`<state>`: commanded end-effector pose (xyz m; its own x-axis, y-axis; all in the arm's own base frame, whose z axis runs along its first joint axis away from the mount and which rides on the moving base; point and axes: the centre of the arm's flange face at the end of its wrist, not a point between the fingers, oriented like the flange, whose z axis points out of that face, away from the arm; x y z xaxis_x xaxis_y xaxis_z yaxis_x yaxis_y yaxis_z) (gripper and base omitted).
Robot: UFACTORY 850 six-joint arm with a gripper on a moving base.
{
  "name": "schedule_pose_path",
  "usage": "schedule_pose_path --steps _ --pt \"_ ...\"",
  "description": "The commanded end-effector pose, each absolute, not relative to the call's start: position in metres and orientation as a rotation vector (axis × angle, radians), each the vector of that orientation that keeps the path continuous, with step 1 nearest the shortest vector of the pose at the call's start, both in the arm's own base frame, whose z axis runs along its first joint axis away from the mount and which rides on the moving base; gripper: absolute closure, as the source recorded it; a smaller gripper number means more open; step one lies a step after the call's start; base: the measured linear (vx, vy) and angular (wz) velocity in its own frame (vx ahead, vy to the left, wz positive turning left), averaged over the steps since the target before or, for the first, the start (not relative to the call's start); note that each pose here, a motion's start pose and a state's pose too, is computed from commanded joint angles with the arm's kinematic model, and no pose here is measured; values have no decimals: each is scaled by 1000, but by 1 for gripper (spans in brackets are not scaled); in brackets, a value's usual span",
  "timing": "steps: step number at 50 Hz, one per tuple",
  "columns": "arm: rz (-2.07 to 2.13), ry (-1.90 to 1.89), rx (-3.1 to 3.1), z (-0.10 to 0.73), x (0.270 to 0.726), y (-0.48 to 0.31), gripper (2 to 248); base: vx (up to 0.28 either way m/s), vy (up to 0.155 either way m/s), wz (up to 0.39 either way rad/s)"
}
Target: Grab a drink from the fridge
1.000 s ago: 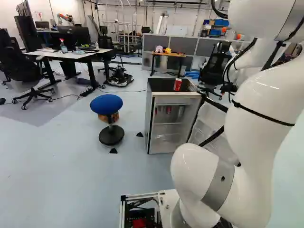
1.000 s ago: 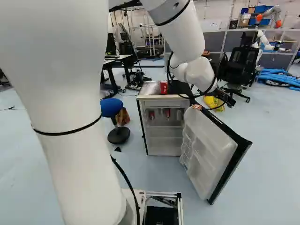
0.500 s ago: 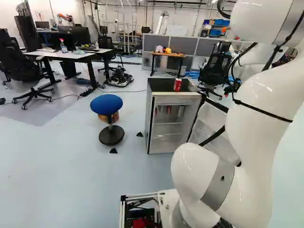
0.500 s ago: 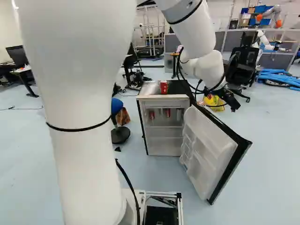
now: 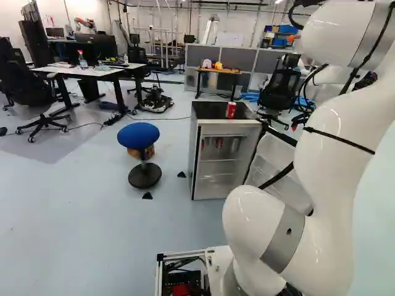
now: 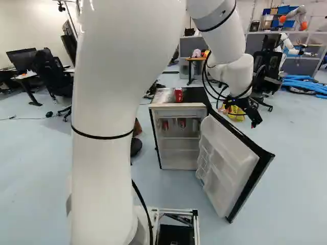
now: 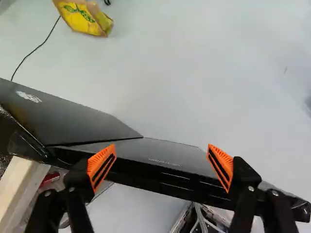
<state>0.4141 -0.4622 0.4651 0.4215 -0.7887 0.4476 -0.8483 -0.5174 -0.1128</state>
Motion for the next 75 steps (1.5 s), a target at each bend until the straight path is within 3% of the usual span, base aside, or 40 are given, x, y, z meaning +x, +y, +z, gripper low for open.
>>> schedule_pose_path --steps 75 --pt "442 -1615 2593 415 456 -566 3 0 0 0"
